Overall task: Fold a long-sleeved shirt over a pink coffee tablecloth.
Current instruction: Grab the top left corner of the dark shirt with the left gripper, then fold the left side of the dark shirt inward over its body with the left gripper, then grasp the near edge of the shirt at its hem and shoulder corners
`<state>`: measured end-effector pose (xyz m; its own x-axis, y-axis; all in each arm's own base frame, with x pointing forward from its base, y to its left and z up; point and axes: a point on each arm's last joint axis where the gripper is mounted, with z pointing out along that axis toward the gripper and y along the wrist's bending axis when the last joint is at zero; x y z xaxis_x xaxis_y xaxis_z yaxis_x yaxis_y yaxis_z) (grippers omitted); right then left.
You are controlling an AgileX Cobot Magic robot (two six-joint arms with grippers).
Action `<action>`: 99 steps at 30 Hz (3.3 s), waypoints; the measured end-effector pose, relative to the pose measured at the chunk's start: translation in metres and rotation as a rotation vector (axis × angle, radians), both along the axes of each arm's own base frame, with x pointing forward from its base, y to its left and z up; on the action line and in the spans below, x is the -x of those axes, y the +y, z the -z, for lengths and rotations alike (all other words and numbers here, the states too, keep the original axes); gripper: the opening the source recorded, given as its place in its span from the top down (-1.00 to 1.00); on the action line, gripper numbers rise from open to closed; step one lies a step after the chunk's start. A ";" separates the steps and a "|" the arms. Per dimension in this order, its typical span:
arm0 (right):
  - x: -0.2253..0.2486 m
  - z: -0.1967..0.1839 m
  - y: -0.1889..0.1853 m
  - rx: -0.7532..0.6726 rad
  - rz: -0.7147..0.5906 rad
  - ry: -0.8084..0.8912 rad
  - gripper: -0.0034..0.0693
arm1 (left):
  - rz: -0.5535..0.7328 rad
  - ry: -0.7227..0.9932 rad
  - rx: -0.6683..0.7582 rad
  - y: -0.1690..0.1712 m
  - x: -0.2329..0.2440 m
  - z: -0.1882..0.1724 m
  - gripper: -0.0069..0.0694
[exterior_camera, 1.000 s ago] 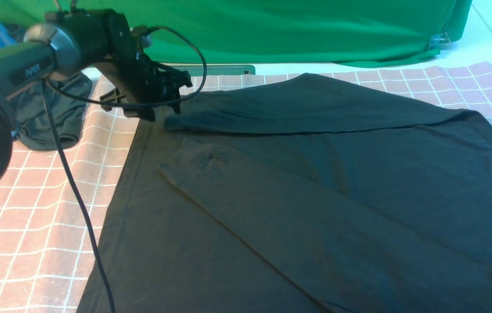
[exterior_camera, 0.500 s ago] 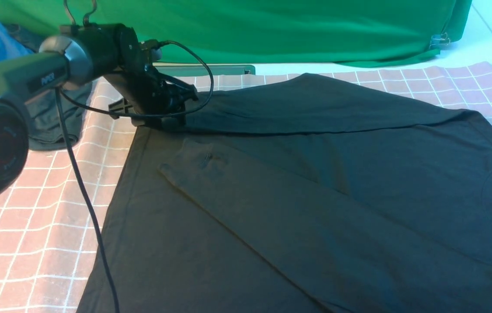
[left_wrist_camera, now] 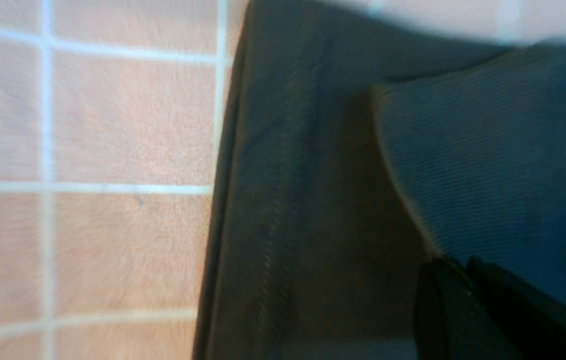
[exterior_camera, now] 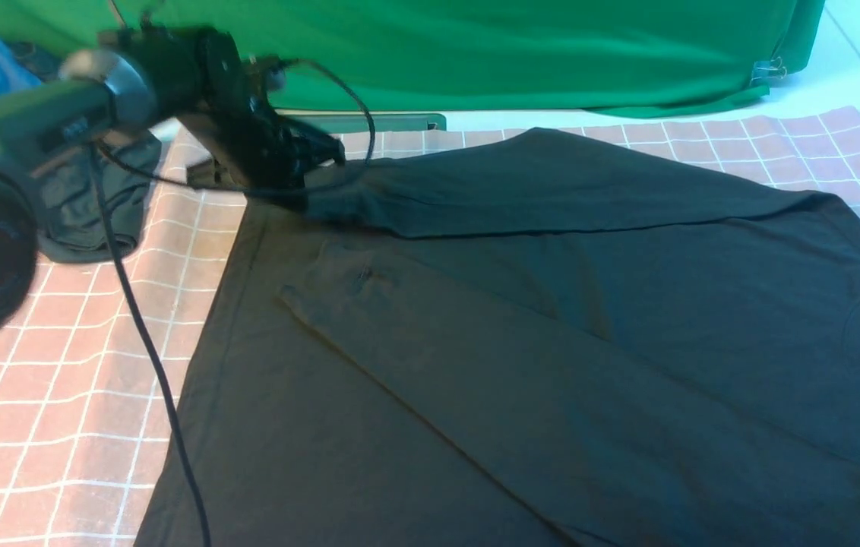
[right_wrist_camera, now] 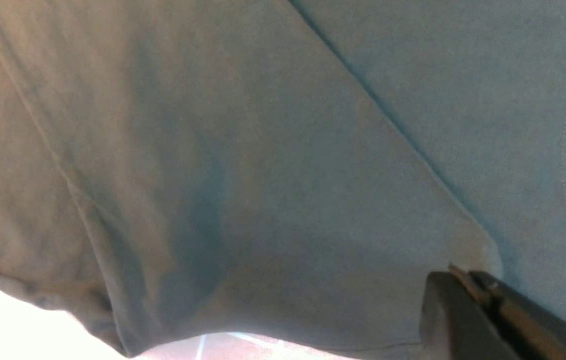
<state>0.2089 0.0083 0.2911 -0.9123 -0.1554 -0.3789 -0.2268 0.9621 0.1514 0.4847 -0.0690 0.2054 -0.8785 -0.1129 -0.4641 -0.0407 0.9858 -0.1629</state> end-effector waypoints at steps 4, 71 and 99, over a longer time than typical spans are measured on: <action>-0.001 0.000 0.000 0.002 0.001 -0.009 0.77 | 0.006 -0.040 0.016 -0.001 0.013 -0.042 0.78; -0.014 -0.006 -0.003 0.007 0.069 -0.153 0.62 | -0.095 0.439 0.036 0.017 0.195 -0.030 -0.13; -0.012 -0.005 -0.003 0.004 0.062 -0.131 0.56 | -0.070 0.606 -0.041 0.035 0.302 0.046 0.02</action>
<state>0.2207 0.0056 0.2959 -0.8628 -0.1018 -0.4952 -0.1840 0.9756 0.1201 0.1828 -0.0337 0.1590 -0.9787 -0.1729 0.1105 -0.1795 0.9823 -0.0529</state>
